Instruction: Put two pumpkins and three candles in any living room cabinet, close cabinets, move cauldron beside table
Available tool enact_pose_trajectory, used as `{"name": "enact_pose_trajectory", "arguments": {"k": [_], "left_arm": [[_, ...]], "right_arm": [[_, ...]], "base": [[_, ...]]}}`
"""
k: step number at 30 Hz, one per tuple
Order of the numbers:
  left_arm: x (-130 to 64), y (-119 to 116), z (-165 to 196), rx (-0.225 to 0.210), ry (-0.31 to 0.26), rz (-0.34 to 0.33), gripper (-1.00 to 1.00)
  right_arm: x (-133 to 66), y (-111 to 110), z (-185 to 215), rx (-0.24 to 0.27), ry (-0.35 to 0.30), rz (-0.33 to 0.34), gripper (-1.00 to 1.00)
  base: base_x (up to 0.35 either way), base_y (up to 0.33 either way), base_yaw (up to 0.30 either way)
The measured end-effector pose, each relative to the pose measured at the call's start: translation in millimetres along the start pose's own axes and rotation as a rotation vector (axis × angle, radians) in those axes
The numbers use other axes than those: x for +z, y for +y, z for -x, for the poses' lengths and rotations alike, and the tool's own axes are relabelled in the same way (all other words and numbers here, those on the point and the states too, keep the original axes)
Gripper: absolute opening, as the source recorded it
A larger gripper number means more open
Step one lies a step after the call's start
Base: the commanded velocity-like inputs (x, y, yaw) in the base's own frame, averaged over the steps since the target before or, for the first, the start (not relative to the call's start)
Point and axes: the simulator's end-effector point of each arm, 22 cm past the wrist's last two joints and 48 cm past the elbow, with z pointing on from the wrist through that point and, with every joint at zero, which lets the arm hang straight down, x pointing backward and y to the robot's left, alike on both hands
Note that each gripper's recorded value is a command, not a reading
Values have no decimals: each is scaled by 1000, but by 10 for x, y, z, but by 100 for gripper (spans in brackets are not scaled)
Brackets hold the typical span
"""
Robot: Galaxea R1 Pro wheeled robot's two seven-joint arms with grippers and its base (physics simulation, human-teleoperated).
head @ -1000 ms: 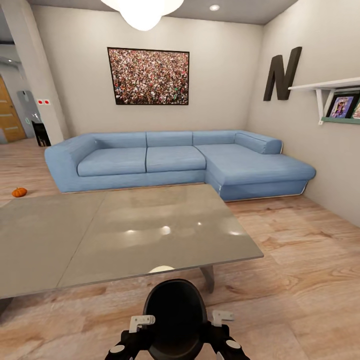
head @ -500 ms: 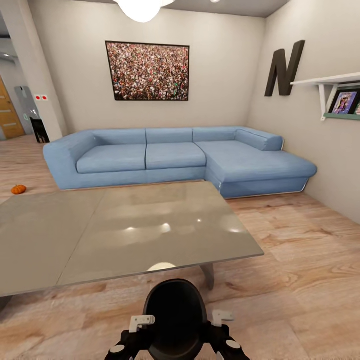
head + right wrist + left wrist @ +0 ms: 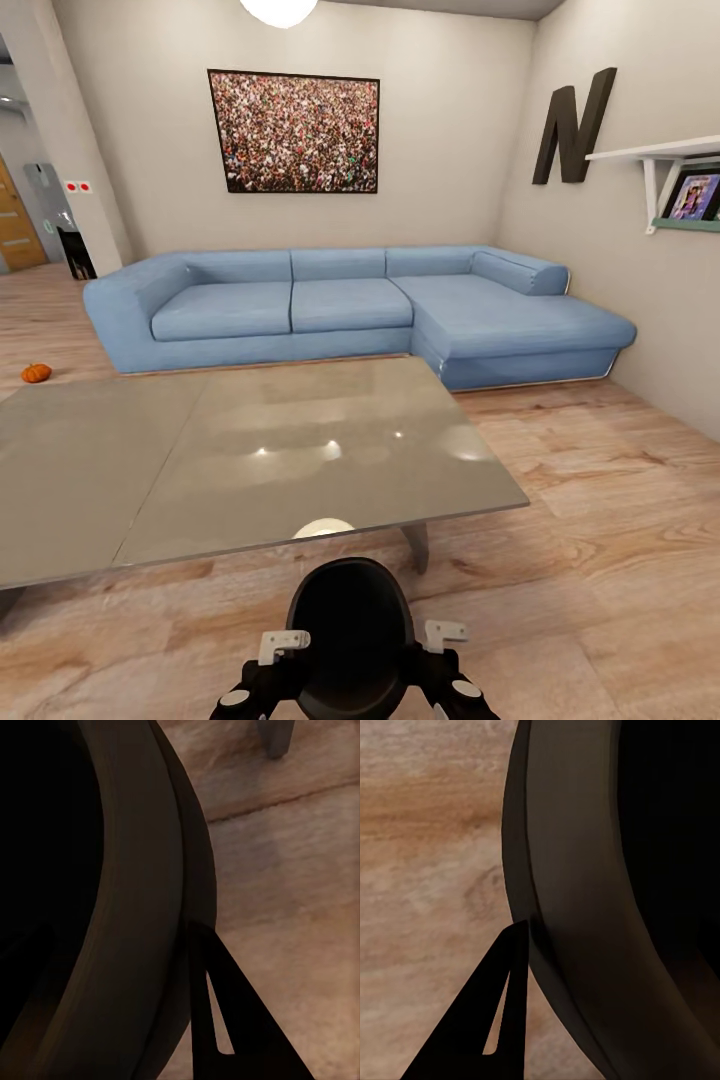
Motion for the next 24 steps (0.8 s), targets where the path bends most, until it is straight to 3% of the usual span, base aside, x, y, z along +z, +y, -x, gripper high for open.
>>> {"name": "enact_pose_trajectory", "arguments": {"k": [7,24], "left_arm": [[-2,-1,5,0,0,1,-100],[0,-2,0,0,2,1,-100]], "right_arm": [[-1,-1,5,-1,0,1,-100],[0,-3,-1,1,1,1,-100]], "base": [[79,0,170],[37,0,8]]}}
